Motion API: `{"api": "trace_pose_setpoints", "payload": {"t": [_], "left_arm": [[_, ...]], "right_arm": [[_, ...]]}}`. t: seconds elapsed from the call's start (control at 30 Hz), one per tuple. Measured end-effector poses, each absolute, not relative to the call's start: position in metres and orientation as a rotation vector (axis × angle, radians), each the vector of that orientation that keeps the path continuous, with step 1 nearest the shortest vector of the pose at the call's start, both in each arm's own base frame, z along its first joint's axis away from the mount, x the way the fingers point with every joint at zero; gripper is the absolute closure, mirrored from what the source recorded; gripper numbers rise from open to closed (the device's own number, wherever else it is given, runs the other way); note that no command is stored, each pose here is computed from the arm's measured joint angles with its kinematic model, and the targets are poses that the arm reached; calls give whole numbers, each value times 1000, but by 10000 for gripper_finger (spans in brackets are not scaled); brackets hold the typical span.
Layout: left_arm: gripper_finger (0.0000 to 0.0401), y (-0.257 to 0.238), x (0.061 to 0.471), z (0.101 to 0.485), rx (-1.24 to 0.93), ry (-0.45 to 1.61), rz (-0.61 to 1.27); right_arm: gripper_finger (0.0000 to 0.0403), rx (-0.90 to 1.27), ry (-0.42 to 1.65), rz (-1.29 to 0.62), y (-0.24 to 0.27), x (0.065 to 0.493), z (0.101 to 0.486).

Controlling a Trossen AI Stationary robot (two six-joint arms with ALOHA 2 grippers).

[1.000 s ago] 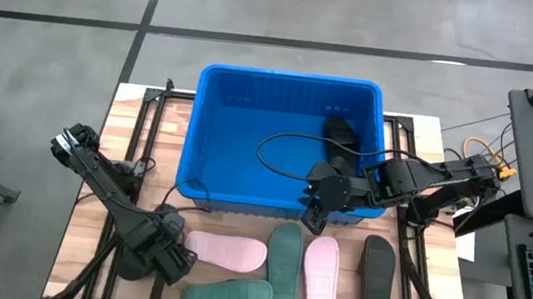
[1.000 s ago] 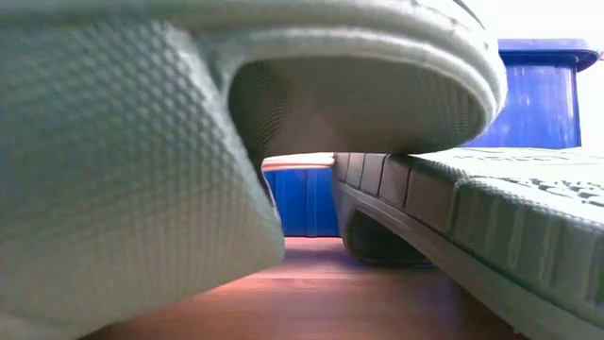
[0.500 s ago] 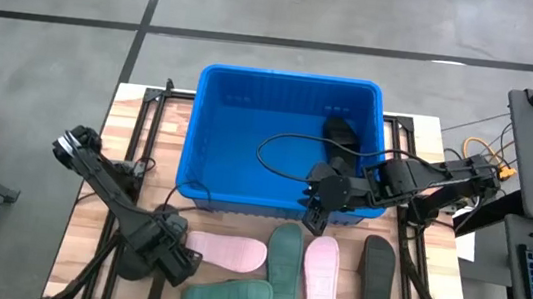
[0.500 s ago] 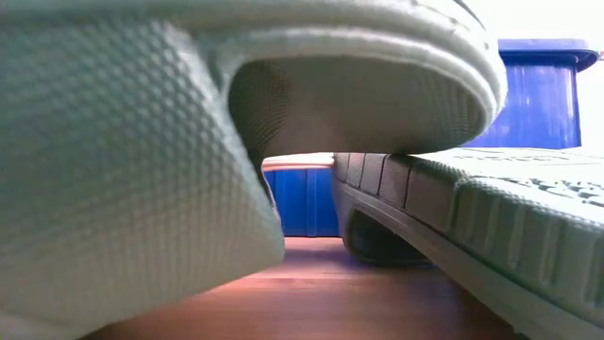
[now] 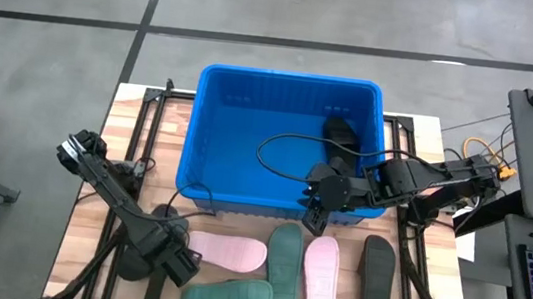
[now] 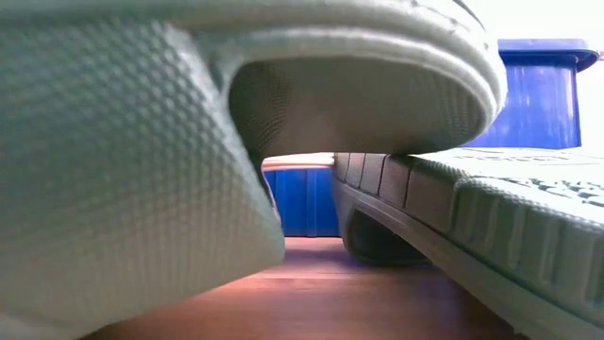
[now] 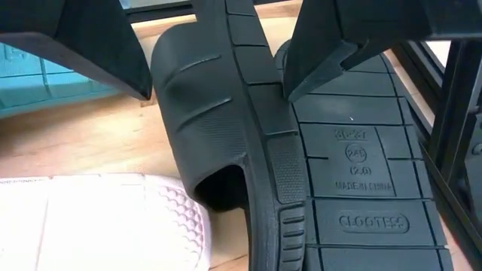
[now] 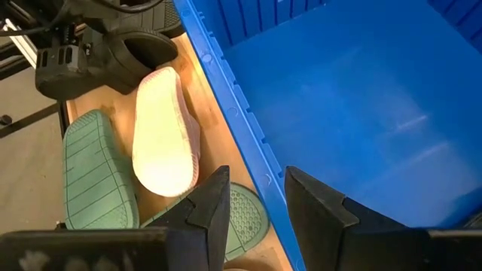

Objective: Pick and place slides into bin
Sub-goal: Put the black slide into the bin

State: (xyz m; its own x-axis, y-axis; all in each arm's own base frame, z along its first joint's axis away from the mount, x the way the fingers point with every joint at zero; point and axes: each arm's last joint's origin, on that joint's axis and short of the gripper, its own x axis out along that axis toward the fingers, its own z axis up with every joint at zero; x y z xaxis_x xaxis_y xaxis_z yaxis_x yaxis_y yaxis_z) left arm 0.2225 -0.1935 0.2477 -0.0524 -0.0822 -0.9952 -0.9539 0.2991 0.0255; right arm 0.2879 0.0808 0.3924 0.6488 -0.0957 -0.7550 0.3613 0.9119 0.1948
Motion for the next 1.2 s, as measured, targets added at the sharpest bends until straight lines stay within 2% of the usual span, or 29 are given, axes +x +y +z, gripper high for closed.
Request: {"api": "trace_pose_setpoints", "payload": {"t": [0.2, 0.63, 0.73, 0.8, 0.9, 1.07, 1.2], "left_arm": [[150, -193, 221, 247, -1002, 1449, 960], [320, -192, 221, 244, -994, 1438, 960], [342, -192, 222, 245, -1000, 1434, 953], [343, -193, 222, 246, -1005, 1432, 946], [324, -193, 222, 246, -1014, 1437, 939], [265, -192, 220, 254, -1043, 1451, 917], [217, -192, 220, 273, -1114, 1426, 830]], "right_arm": [[285, 348, 821, -263, 81, 288, 393], [285, 349, 819, -263, 81, 289, 393], [285, 349, 819, -263, 81, 289, 393], [285, 349, 819, -263, 81, 289, 393], [285, 348, 819, -261, 82, 289, 393], [285, 339, 821, -252, 83, 288, 393], [285, 330, 823, -241, 86, 287, 393]]}}
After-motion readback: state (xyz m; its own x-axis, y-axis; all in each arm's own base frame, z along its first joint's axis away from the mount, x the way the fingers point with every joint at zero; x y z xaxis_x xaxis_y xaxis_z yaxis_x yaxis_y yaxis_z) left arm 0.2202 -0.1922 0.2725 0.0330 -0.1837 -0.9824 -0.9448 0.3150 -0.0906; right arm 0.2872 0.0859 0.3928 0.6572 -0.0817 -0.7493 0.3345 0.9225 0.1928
